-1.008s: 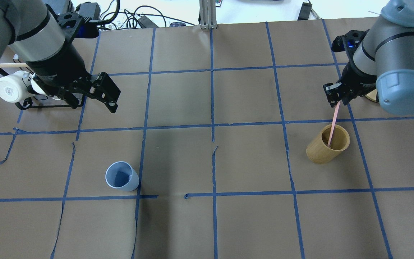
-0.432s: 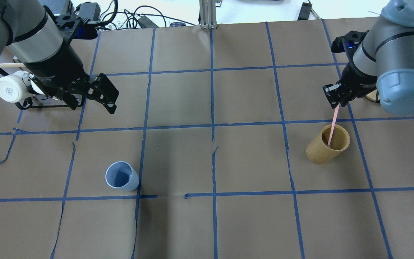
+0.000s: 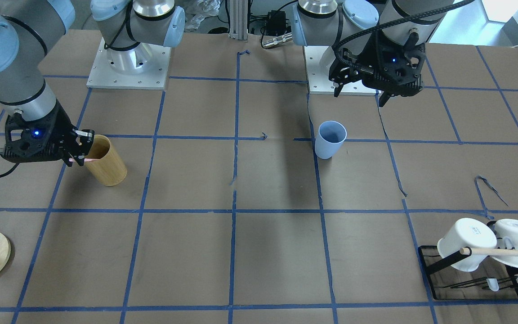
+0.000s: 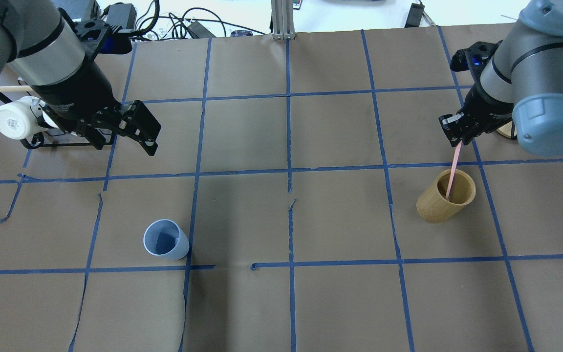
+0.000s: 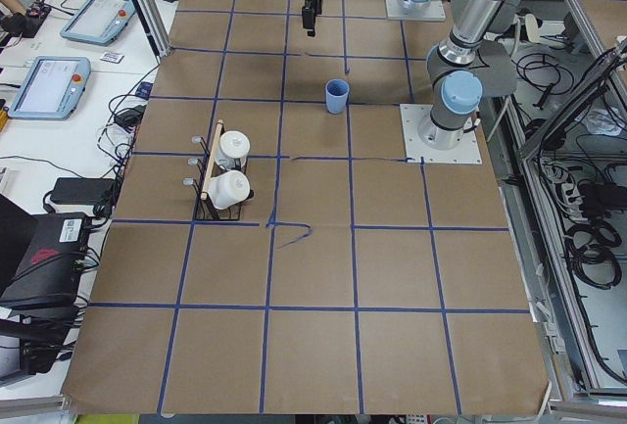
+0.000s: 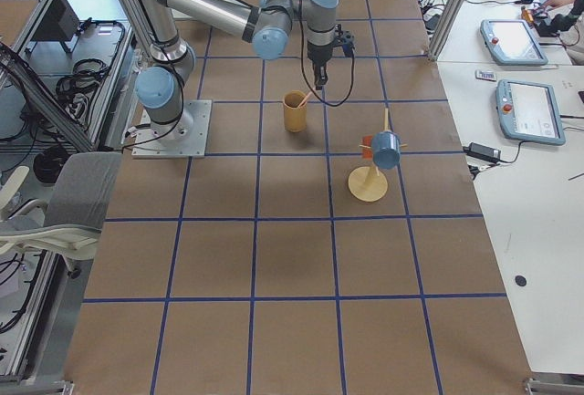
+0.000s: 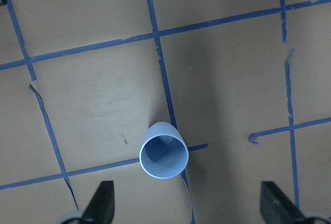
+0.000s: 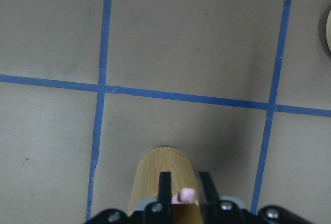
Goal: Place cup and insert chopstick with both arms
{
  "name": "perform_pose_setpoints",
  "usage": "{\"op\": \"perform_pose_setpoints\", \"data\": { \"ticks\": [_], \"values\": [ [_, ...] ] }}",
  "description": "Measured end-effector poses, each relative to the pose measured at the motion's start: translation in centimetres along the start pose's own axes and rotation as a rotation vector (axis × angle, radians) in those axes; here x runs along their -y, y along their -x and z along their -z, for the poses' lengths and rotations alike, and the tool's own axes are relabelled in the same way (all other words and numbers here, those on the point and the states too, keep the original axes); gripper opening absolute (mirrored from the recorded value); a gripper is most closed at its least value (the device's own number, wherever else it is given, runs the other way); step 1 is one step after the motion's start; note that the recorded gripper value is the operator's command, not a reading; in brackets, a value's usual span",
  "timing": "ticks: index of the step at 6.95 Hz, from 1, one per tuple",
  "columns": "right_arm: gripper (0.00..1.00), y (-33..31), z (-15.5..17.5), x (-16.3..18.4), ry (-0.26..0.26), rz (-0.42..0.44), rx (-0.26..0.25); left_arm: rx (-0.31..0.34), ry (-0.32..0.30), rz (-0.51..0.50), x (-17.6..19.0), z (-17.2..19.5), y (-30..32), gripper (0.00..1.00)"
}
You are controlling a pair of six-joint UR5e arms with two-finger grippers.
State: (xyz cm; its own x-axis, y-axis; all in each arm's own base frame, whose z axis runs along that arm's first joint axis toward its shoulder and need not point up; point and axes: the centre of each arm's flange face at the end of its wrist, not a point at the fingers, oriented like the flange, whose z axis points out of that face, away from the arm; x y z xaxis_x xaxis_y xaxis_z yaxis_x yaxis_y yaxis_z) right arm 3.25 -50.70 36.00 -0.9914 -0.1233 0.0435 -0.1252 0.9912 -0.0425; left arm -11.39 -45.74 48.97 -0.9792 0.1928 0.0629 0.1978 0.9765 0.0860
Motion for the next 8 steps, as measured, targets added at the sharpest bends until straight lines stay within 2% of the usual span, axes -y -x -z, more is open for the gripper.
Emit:
{"op": "perform_pose_setpoints", "data": {
  "ticks": [2,3,5,6,8],
  "values": [
    [0.18,0.0,0.2,0.0,-0.002,0.000,-0.001,-0.010,0.015,-0.031,-0.2,-0.5,1.8,1.00],
    [0.12,0.0,0.3,0.1,-0.002,0.000,-0.001,-0.012,0.017,-0.037,-0.2,-0.6,2.2,1.00],
    [0.12,-0.1,0.7,0.2,-0.001,0.000,0.000,-0.014,0.016,-0.040,-0.3,-0.6,2.3,1.00],
    [0.12,-0.1,1.4,0.4,-0.003,0.000,0.000,-0.015,0.014,-0.041,-0.3,-0.6,2.2,1.00],
    [0.12,-0.4,4.8,1.5,-0.010,-0.003,0.009,-0.018,0.001,-0.034,0.0,-0.1,1.9,1.00]
  ]
}}
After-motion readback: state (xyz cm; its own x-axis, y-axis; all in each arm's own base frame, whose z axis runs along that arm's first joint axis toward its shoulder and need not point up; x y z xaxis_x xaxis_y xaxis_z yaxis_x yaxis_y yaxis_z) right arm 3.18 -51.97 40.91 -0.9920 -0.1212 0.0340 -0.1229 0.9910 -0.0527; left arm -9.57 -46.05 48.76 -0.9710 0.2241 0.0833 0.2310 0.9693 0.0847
